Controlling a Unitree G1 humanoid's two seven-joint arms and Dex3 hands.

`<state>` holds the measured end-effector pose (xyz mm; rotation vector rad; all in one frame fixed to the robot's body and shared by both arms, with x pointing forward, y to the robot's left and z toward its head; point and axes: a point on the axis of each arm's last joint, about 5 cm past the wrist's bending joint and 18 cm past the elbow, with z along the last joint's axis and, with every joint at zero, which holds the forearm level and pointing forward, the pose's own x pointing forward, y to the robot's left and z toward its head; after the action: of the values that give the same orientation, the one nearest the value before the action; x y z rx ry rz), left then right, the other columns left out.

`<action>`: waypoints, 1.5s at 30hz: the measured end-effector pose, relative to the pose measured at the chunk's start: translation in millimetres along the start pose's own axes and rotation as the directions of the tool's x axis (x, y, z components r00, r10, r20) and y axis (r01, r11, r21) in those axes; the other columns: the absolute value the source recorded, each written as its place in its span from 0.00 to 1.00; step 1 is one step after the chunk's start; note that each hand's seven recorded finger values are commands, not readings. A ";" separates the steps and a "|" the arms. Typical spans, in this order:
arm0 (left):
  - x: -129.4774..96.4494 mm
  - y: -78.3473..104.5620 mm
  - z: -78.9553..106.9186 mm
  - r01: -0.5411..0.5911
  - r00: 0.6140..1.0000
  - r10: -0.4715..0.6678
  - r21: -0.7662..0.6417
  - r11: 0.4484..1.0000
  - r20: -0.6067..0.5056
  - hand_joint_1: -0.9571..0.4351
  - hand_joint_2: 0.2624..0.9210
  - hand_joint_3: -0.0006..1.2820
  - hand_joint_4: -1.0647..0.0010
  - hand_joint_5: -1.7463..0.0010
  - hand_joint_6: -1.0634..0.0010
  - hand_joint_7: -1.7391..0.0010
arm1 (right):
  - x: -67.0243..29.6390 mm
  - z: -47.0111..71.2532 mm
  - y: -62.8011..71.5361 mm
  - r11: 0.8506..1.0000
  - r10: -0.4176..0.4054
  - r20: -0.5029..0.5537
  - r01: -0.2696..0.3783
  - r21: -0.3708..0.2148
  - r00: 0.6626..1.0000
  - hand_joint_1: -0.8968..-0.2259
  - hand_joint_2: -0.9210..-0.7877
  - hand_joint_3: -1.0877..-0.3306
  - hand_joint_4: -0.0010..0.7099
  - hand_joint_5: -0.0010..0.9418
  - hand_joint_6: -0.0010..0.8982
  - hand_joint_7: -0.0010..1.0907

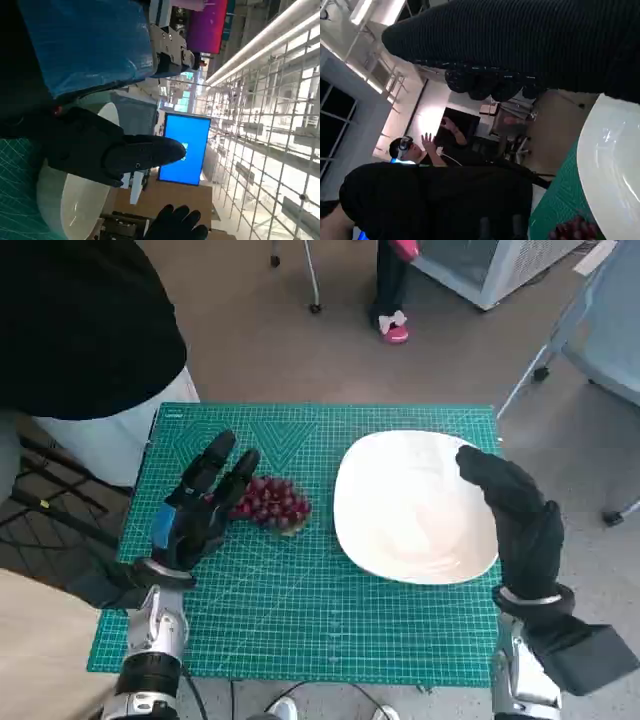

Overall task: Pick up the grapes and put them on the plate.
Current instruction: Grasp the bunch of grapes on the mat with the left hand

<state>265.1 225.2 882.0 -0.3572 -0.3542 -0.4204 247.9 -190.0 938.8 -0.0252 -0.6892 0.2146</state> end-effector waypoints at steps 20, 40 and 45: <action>-0.2 0.6 0.5 -0.001 1.000 0.001 0.003 1.000 -0.001 0.23 1.00 0.33 0.79 1.00 0.73 1.00 | -0.1 -0.2 0.0 1.000 0.007 -0.001 -0.007 0.001 1.000 0.42 0.00 0.29 0.60 0.00 0.11 0.33; -0.2 1.5 1.1 0.005 1.000 -0.005 0.004 1.000 -0.014 0.23 1.00 0.31 0.79 1.00 0.73 1.00 | 1.6 0.2 0.2 1.000 0.009 0.004 -0.009 0.001 1.000 0.42 0.00 0.28 0.60 0.00 0.10 0.34; 0.1 2.0 1.9 0.010 1.000 -0.010 0.010 1.000 -0.020 0.22 1.00 0.27 0.79 1.00 0.74 1.00 | 2.0 0.2 0.5 1.000 0.009 0.005 -0.009 0.002 1.000 0.42 0.00 0.28 0.60 0.00 0.10 0.35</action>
<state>265.7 227.6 883.1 -0.3413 -0.3391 -0.4318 249.1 -189.2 940.1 -0.0254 -0.6943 0.2237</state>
